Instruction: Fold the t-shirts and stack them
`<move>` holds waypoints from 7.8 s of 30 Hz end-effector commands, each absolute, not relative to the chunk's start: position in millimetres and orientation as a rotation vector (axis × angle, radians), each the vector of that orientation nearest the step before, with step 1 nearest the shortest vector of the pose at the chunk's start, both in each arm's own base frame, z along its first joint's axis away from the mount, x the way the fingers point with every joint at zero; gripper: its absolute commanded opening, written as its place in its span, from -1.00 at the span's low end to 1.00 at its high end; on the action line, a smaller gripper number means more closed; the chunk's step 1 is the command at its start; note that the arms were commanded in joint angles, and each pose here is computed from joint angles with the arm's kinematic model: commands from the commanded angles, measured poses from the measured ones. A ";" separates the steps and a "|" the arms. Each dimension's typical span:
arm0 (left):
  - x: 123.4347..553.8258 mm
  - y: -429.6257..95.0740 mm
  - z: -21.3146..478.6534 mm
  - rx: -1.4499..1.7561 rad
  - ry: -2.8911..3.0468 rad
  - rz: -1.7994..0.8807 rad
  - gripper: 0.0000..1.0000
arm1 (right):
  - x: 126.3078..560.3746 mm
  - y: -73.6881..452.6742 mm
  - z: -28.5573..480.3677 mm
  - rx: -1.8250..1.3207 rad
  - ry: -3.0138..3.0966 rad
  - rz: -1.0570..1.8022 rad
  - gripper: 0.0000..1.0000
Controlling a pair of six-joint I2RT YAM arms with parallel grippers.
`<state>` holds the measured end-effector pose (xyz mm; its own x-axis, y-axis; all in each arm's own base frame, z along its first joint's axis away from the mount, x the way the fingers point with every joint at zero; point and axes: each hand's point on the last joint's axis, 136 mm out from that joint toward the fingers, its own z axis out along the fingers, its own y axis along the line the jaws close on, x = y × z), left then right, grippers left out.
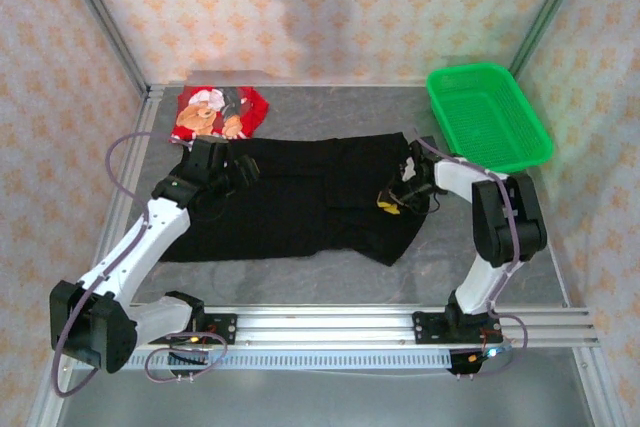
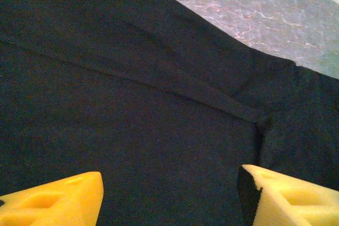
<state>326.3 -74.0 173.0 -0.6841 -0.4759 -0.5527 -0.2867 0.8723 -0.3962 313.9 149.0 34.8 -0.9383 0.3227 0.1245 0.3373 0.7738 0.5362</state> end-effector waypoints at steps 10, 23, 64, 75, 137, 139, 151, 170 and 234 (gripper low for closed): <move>371.6 -31.1 169.4 -0.663 2.416 -0.165 0.54 | 371.5 109.7 122.1 -0.659 -3.290 -0.785 0.28; 476.1 29.2 88.6 -0.868 2.457 -0.241 0.20 | 487.8 112.2 51.2 -0.861 -3.335 -0.609 0.24; 278.2 35.4 212.1 -1.014 2.367 -0.260 0.95 | 322.2 119.8 184.3 -0.540 -3.349 -0.950 0.51; 156.0 21.1 144.1 -1.318 2.414 -0.225 0.95 | 195.7 101.8 111.9 -0.622 -3.145 -0.787 0.55; 291.0 94.7 84.7 -1.367 2.391 -0.402 -1.00 | 260.0 140.9 100.9 -0.710 -3.047 -0.822 -1.00; 299.4 97.6 91.0 -1.360 2.376 -0.407 -1.00 | 267.8 135.6 107.7 -0.709 -3.041 -0.818 -1.00; 359.3 102.8 117.6 -1.260 2.360 -0.407 -1.00 | 313.8 119.8 111.9 -0.662 -3.006 -0.794 -1.00; 428.0 114.3 138.2 -1.176 2.354 -0.391 -1.00 | 409.1 108.4 105.9 -0.697 -3.003 -0.880 -0.96; 448.8 97.8 95.4 -1.057 2.498 -0.440 -1.00 | 376.0 147.2 78.8 -0.708 -3.085 -0.893 -1.00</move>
<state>448.2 101.4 80.8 -0.6202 -0.7594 -0.1968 -0.6495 0.6377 -0.4140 375.9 148.3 48.3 -0.8880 0.4591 0.0273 0.3977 0.7367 0.5470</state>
